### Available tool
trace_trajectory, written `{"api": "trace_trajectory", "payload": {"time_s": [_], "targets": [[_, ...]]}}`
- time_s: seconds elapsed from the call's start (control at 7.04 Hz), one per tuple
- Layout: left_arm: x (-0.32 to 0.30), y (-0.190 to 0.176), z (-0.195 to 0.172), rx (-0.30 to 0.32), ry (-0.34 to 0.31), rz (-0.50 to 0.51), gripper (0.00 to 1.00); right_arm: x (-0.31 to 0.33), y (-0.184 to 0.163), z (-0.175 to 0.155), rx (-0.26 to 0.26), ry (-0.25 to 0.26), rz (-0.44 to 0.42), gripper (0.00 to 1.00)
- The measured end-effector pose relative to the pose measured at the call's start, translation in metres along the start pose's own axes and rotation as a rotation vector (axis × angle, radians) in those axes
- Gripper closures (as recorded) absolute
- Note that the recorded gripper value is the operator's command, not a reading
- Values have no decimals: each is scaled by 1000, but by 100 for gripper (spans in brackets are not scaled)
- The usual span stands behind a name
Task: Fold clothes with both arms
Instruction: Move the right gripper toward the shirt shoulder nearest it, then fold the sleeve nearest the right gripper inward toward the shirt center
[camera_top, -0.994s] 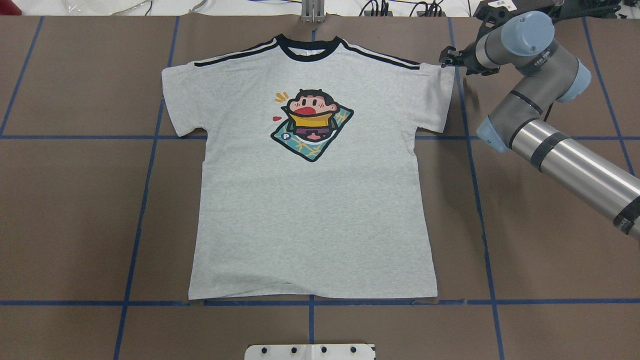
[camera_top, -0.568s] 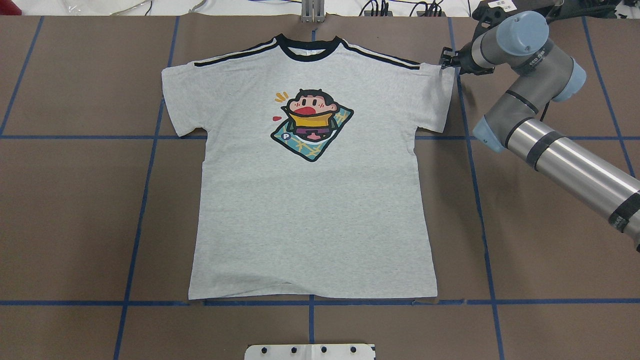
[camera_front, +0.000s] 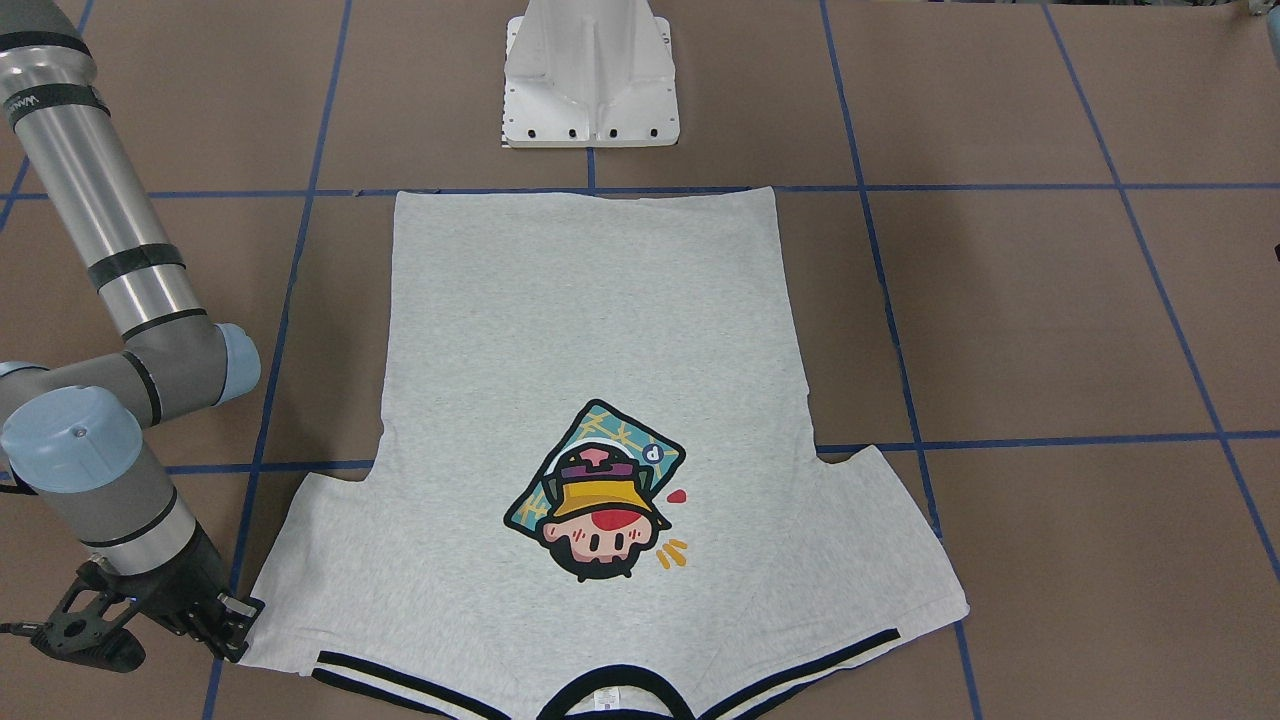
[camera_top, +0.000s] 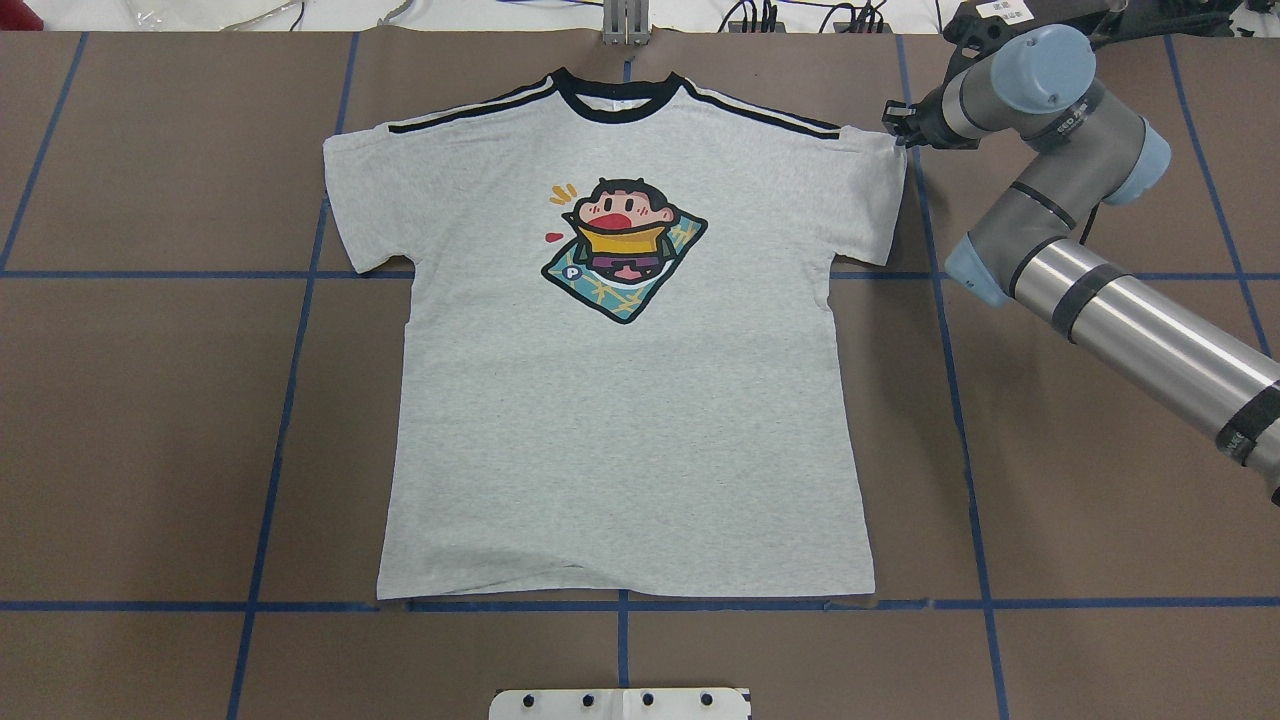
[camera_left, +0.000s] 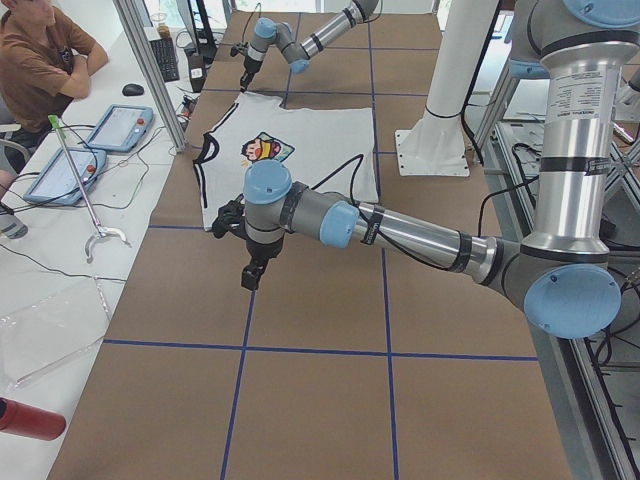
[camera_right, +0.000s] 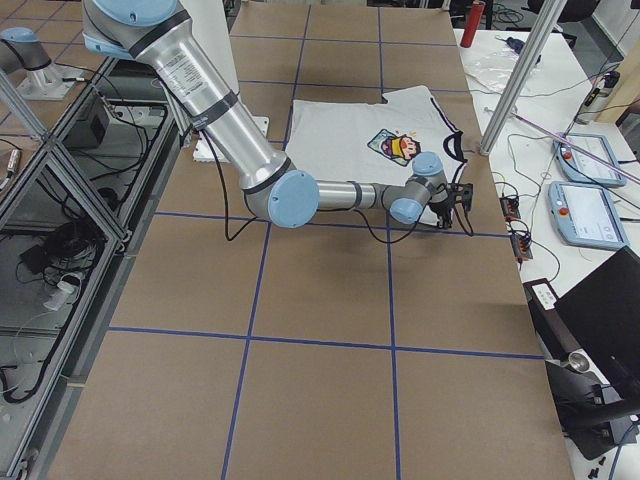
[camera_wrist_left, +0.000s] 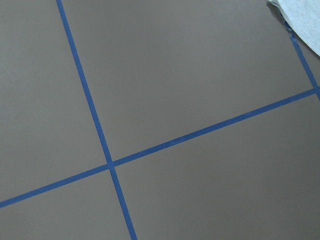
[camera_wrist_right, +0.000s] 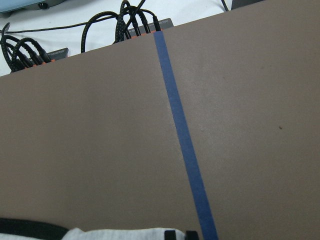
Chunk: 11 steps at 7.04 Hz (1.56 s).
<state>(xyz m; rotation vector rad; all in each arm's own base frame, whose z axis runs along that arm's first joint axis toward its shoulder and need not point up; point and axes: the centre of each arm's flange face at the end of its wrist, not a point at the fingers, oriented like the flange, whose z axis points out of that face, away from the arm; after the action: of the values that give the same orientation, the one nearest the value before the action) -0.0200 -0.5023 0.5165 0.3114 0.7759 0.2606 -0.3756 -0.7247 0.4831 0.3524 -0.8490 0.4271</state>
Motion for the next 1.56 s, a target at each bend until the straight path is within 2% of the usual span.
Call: {"api": "trace_trajectory", "payload": {"time_s": [0.14,0.43,0.71,0.85,0.99,1.42,1.56], "targets": [[0,0,0,0,0,0,1,-6,-2,-4,4,-11,-1,100],[1,0,-1,2,1,2,1,-41,-4,-24,16,-73,10,100],[2,-1,-2,5,1,4,1,-118,9,-42,0,-142,75,100],[4,-1,-4,9,0,7,1,-159,21,-45,-10,-139,102,100],[6,-2,-7,14,-2,11,1,-186,32,-43,-4,-113,113,100],[10,-2,-13,23,-4,17,1,-214,51,-18,31,-41,110,100],[10,-1,-14,24,-4,17,1,-212,52,-14,39,-28,110,92]]}}
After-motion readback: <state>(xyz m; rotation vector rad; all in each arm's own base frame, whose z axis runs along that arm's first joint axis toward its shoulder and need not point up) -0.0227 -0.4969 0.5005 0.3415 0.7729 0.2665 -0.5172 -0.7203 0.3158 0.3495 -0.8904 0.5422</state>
